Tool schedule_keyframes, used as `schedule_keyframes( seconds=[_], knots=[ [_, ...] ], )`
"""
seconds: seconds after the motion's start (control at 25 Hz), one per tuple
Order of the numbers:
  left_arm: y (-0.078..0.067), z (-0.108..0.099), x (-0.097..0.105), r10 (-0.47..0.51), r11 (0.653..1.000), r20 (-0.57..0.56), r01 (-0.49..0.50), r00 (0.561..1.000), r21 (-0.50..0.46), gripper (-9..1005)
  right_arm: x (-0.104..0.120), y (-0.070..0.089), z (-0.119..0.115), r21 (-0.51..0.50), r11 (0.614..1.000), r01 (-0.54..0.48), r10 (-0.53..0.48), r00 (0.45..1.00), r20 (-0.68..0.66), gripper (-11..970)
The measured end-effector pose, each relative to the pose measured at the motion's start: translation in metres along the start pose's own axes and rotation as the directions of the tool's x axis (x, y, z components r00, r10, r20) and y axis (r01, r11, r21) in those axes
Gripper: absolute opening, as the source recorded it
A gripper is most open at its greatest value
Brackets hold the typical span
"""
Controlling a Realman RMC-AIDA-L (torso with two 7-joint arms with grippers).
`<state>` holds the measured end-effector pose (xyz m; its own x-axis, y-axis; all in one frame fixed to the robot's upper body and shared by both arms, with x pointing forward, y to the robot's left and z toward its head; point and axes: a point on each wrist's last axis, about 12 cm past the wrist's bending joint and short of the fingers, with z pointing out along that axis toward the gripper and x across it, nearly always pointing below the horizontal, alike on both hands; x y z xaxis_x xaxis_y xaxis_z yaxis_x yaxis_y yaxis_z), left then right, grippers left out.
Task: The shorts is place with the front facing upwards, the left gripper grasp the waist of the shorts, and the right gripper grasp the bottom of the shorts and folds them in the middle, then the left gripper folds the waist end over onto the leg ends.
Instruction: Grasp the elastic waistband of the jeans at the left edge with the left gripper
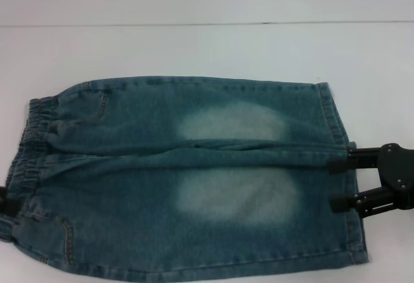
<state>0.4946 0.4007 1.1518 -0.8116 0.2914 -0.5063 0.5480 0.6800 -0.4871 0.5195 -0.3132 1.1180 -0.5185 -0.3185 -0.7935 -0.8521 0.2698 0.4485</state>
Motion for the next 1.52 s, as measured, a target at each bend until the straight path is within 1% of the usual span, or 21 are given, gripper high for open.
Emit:
schedule_keyframes(
  seconds=[0.16, 0.32, 0.4, 0.64, 0.84, 1.12, 1.36, 1.52],
  knots=[
    [0.006, -0.011, 0.007, -0.047, 0.997, -0.009, 0.046, 0.999, -0.065, 566, -0.001, 0.000, 0.001, -0.001, 1.000, 0.003, -0.003, 1.000, 0.000, 942],
    [0.012, -0.014, 0.014, -0.082, 0.989, -0.040, 0.076, 0.996, -0.128, 564, -0.001, 0.001, 0.002, -0.008, 1.000, -0.001, 0.001, 1.000, 0.001, 941],
    [0.015, -0.012, 0.017, -0.097, 0.984, -0.059, 0.087, 0.994, -0.153, 564, -0.002, 0.000, 0.002, -0.008, 1.000, -0.005, 0.005, 1.000, 0.001, 941],
    [0.023, -0.002, 0.017, -0.107, 0.980, -0.072, 0.093, 0.992, -0.178, 562, -0.003, -0.001, 0.000, 0.002, 1.000, -0.001, 0.001, 1.000, 0.002, 941],
    [0.030, 0.007, 0.021, -0.126, 0.972, -0.108, 0.101, 0.986, -0.213, 560, -0.003, -0.001, -0.001, 0.005, 1.000, -0.002, 0.002, 1.000, 0.004, 941],
    [0.033, 0.013, 0.022, -0.130, 0.970, -0.116, 0.101, 0.985, -0.222, 557, -0.005, -0.001, -0.001, 0.003, 1.000, 0.002, -0.002, 1.000, 0.003, 942],
    [0.033, 0.025, 0.020, -0.121, 0.976, -0.145, 0.092, 0.982, -0.197, 554, -0.006, -0.001, -0.002, -0.001, 1.000, 0.006, -0.006, 1.000, 0.005, 942],
    [0.033, 0.029, 0.019, -0.117, 0.977, -0.158, 0.085, 0.980, -0.196, 552, -0.007, -0.001, -0.002, -0.002, 1.000, 0.009, -0.009, 1.000, 0.006, 942]
  ],
)
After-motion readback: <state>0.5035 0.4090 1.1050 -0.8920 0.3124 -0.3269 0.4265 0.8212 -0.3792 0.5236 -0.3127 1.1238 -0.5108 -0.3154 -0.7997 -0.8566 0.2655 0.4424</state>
